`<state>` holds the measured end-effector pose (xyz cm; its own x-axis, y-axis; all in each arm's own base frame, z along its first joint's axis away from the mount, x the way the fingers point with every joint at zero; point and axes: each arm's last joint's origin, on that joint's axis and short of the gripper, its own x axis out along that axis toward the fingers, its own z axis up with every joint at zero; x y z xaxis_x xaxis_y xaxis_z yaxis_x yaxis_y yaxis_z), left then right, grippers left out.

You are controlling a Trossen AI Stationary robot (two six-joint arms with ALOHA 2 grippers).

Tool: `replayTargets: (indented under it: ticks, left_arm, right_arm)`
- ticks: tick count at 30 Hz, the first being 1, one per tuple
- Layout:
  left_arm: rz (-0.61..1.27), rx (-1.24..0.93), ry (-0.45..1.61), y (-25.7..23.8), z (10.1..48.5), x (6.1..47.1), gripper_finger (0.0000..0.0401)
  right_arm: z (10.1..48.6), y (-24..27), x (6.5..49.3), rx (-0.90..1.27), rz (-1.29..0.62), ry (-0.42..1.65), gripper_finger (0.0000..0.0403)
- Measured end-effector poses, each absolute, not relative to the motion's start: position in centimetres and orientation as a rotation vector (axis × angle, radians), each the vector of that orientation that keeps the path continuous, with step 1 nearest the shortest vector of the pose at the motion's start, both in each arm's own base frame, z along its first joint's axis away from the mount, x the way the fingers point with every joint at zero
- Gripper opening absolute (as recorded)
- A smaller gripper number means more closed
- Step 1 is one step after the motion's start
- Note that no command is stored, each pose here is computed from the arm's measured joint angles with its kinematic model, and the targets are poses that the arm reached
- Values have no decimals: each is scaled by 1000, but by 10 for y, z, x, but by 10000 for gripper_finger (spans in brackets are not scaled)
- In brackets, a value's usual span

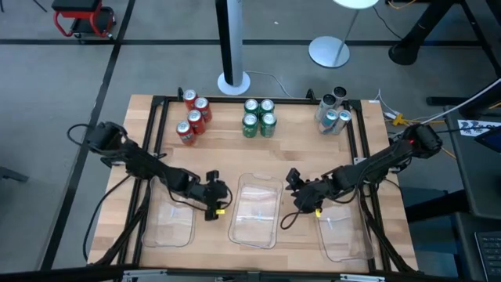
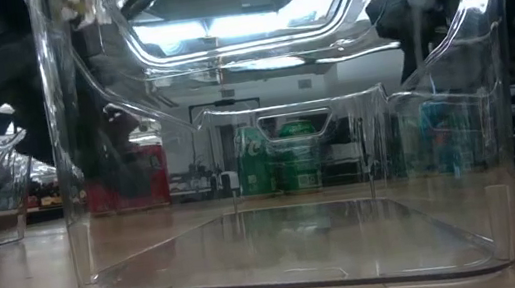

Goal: Sort soda cans
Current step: Adjust the transparent bins

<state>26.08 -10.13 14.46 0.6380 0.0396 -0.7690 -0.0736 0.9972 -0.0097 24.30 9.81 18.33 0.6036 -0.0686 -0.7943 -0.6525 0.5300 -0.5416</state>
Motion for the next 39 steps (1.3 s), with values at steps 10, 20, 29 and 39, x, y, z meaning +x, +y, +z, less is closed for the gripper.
replayTargets:
  ticks: [10,20,29,39]
  left_arm:
    - [51,-67,808,-103,152,264,153]
    - [54,-78,805,-103,152,265,153]
    - [24,-99,776,-114,151,265,153]
    - [6,-125,770,-123,151,262,153]
  right_arm:
    - [223,102,249,-880,430,847,161]
    - [220,98,260,-692,418,894,161]
    - [198,101,272,-699,437,947,161]
    - [202,101,277,-739,384,892,161]
